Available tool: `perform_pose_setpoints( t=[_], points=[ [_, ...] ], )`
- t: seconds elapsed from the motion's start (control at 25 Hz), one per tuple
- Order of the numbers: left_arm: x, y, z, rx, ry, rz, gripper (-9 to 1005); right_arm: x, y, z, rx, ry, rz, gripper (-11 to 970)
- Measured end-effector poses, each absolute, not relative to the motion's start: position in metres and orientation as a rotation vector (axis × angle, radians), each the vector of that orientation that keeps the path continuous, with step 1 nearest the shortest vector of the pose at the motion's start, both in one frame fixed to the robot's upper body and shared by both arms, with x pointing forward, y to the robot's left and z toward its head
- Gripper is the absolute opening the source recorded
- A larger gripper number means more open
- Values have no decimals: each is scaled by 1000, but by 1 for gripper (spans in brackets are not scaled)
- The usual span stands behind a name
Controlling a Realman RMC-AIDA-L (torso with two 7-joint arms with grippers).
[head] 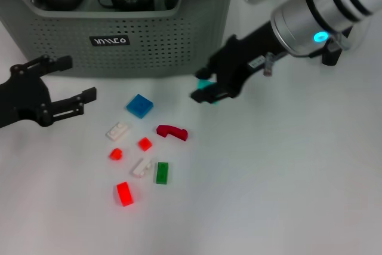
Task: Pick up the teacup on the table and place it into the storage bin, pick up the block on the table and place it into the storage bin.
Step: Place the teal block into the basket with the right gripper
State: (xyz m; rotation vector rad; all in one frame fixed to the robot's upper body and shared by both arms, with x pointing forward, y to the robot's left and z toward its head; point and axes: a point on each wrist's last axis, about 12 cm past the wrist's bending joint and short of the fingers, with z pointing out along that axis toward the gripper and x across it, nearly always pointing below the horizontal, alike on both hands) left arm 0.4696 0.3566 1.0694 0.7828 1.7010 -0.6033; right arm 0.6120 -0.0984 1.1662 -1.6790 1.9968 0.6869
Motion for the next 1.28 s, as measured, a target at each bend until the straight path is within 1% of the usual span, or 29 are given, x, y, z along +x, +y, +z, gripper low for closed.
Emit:
perform_pose_setpoints(
  t=[0.04,0.08,0.12,0.16,0.24,0.28,0.36,0.44,0.52,0.64,0.8,1.08,1.2,1.28],
  points=[
    [467,359,1069,768,1706,-596,822,610,-84,1186,-1694,1927,751,438],
    [465,362,1068,752,1711,-588,822,610,-84,1186,-1694,1927,751,437],
    [462,364,1067,740,1715,-581,822,609,-76,1199,-1697,1880,783,437],
    [461,365,1067,734,1716,-578,822,610,-60,1223,-1699,1787,823,437],
    [457,368,1066,722,1718,-573,822,615,-45,1247,-1681,1698,818,437],
    [456,369,1066,720,1719,-572,822,615,-45,1247,-1681,1698,818,437],
    [455,369,1066,718,1720,-571,822,623,-30,1271,-1645,1612,777,437],
    [455,368,1065,714,1721,-572,823,633,-18,1286,-1572,1562,717,437],
    [456,367,1064,713,1720,-575,823,646,-10,1294,-1481,1533,647,437],
    [457,365,1064,718,1716,-581,823,665,-4,1293,-1368,1513,555,437],
    [459,363,1065,722,1713,-585,823,681,-5,1275,-1285,1530,499,437],
    [461,364,1066,732,1708,-587,823,686,-17,1245,-1272,1617,451,443],
    [461,363,1067,740,1704,-588,824,688,-27,1240,-1263,1632,437,446],
    [462,362,1067,747,1703,-591,824,687,-34,1240,-1255,1628,444,511]
  ],
)
